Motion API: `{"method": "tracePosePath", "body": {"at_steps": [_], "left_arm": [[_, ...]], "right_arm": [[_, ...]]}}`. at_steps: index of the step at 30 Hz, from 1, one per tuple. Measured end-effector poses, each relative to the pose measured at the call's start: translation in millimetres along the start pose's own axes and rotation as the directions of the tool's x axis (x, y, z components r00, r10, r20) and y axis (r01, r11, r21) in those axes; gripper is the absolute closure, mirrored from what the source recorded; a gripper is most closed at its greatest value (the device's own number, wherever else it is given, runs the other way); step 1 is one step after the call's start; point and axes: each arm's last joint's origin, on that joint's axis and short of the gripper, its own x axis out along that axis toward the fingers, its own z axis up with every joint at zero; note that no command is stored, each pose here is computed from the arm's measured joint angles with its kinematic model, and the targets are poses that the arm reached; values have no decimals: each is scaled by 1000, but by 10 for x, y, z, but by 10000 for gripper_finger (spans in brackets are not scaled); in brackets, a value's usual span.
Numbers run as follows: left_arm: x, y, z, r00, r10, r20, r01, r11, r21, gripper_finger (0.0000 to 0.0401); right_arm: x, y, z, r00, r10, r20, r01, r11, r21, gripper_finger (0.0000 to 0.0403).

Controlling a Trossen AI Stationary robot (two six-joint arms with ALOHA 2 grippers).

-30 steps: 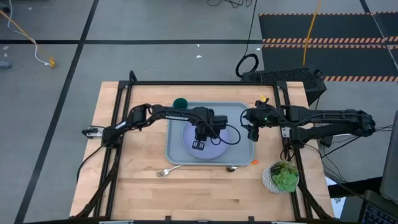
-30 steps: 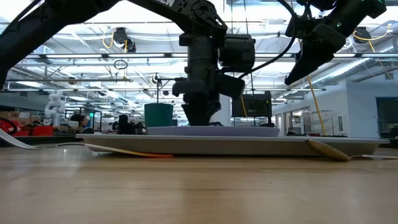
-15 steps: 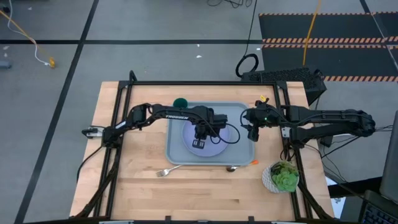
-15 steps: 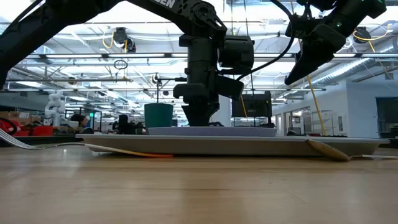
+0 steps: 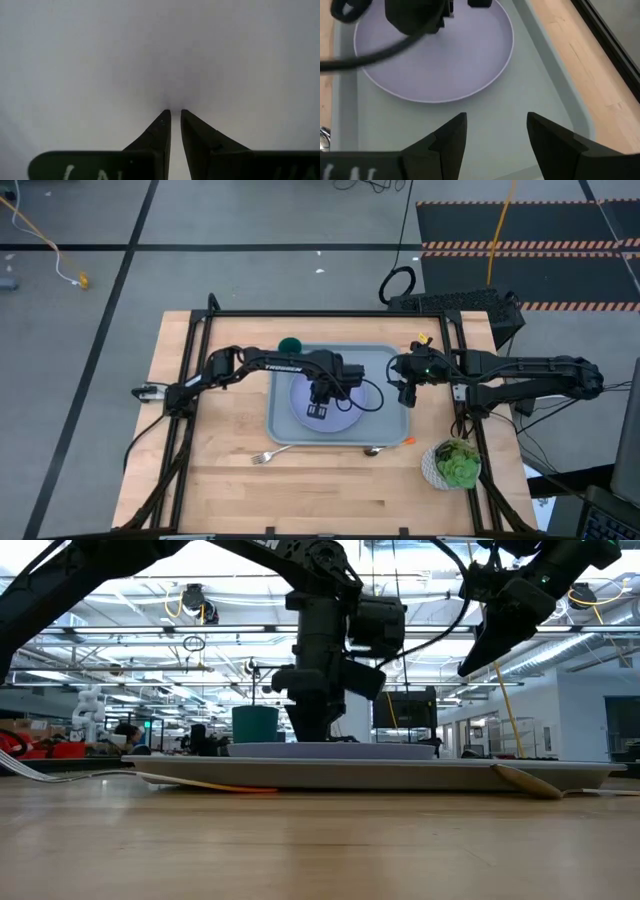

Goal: Pick and place plate/cup/fork/spoon on tray
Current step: Put the violet plate on the gray serving tray to the bottom right of the green cup, then adjust the gray serving tray

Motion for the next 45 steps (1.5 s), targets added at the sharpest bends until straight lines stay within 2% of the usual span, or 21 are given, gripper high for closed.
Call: {"method": "tracePosePath", "body": {"at_steps": [11, 16, 19, 23, 28, 32, 36, 39, 42, 45], "left_arm": [[-322, -32, -24, 996, 29, 89, -24, 998, -49, 355], [-544, -46, 0, 977, 63, 205, -51, 997, -64, 355], [-740, -40, 17, 945, 101, 311, -80, 994, -80, 355], [-1003, -35, 50, 875, 170, 454, -139, 985, -102, 359], [-1286, -109, 89, 775, 191, 602, -161, 982, -103, 395], [-1314, -173, 131, 752, 188, 632, -162, 982, -100, 398], [-1290, -271, 131, 774, 179, 608, -154, 984, -93, 399], [-1359, -399, 66, 787, 250, 565, -224, 968, -116, 399], [-1668, -535, -79, 731, 337, 593, -306, 939, -157, 400], [-2044, -637, -307, 651, 398, 647, -341, 914, -220, 400]], "right_arm": [[-1, -1, 3, 1000, -4, 2, 4, 1000, 1, 204], [-3, -32, -64, 993, -99, -63, 94, 993, -73, 204], [-6, -39, -82, 989, -121, -80, 116, 992, -58, 205], [-6, -30, -75, 991, -111, -72, 108, 993, -43, 220], [-8, -30, -68, 991, -114, -64, 112, 993, -36, 243], [-9, -28, -81, 991, -113, -76, 109, 993, -51, 258], [-15, -32, -123, 986, -119, -117, 111, 991, -71, 287], [-20, -35, -159, 981, -120, -154, 111, 992, -68, 333], [-25, -37, -185, 976, -120, -181, 112, 992, -58, 388], [-26, -37, -189, 975, -121, -185, 113, 992, -56, 395]]}}
